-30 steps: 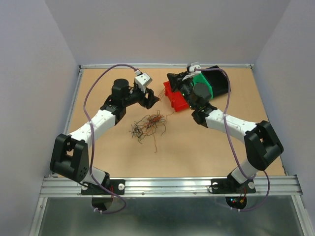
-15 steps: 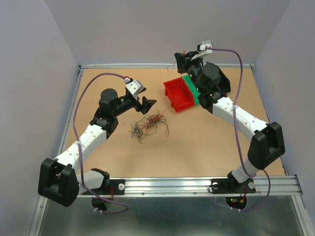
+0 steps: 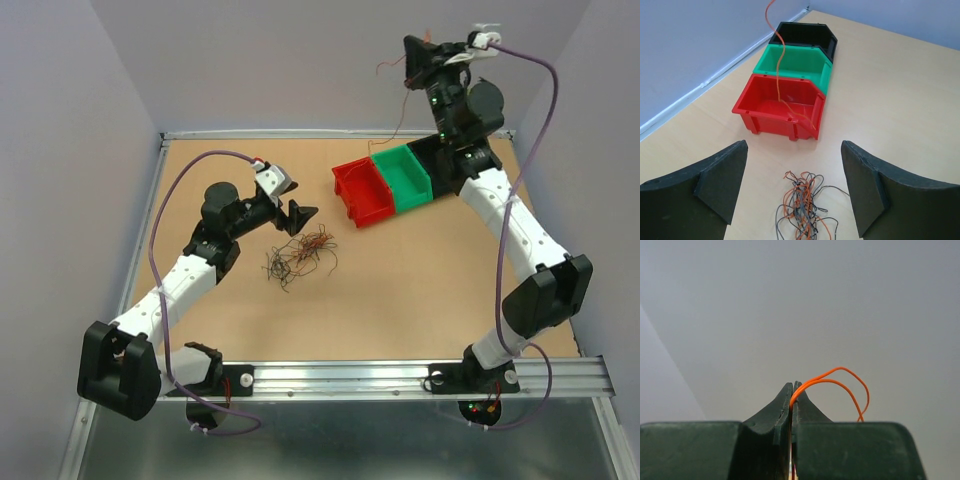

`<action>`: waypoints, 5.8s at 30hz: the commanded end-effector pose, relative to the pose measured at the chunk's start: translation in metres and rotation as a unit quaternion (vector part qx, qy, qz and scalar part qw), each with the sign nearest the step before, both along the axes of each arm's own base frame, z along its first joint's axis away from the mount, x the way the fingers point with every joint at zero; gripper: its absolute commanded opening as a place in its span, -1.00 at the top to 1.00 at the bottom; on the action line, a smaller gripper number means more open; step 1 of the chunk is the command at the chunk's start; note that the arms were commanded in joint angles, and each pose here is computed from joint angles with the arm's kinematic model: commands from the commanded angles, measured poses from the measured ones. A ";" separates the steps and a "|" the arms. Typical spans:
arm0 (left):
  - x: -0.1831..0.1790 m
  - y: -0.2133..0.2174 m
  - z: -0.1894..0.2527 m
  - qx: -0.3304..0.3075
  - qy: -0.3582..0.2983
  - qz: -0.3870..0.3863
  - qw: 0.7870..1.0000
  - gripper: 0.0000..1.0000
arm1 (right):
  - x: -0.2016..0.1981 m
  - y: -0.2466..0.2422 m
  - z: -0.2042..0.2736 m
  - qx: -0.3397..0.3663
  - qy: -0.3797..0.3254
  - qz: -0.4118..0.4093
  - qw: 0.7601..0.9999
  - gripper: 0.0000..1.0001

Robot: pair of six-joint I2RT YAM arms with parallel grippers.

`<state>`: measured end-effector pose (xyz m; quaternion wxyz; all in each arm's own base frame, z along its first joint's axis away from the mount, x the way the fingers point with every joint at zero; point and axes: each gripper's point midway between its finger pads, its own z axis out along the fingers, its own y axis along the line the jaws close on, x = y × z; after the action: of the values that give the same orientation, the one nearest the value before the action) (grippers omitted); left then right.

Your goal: Untangle the cables

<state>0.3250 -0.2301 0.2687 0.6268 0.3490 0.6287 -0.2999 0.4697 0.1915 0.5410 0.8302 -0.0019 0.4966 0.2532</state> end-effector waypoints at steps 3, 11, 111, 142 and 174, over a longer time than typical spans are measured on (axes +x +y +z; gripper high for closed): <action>-0.006 -0.003 0.015 -0.011 -0.029 -0.021 0.999 -0.73 | 0.028 -0.076 0.044 0.065 -0.037 -0.021 0.997 0.99; -0.006 -0.007 0.010 -0.007 -0.025 -0.032 0.999 -0.73 | 0.054 -0.107 0.050 0.083 -0.051 -0.001 0.995 0.99; 0.002 -0.028 -0.031 0.041 0.047 -0.058 0.996 -0.65 | 0.157 -0.175 -0.473 -0.193 0.452 0.008 0.871 0.99; 0.017 -0.019 -0.054 0.077 0.024 -0.024 0.996 -0.68 | 0.057 -0.127 -0.472 -0.132 0.564 -0.136 0.804 0.45; 0.032 -0.007 -0.081 0.135 0.037 -0.015 0.990 -0.78 | -0.081 -0.003 -0.372 -0.137 0.423 0.092 0.891 -0.41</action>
<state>0.3493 -0.2317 0.1895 0.5485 0.4103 0.6772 -0.2687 0.4192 0.1545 0.1652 0.4909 -0.0101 0.8512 0.1852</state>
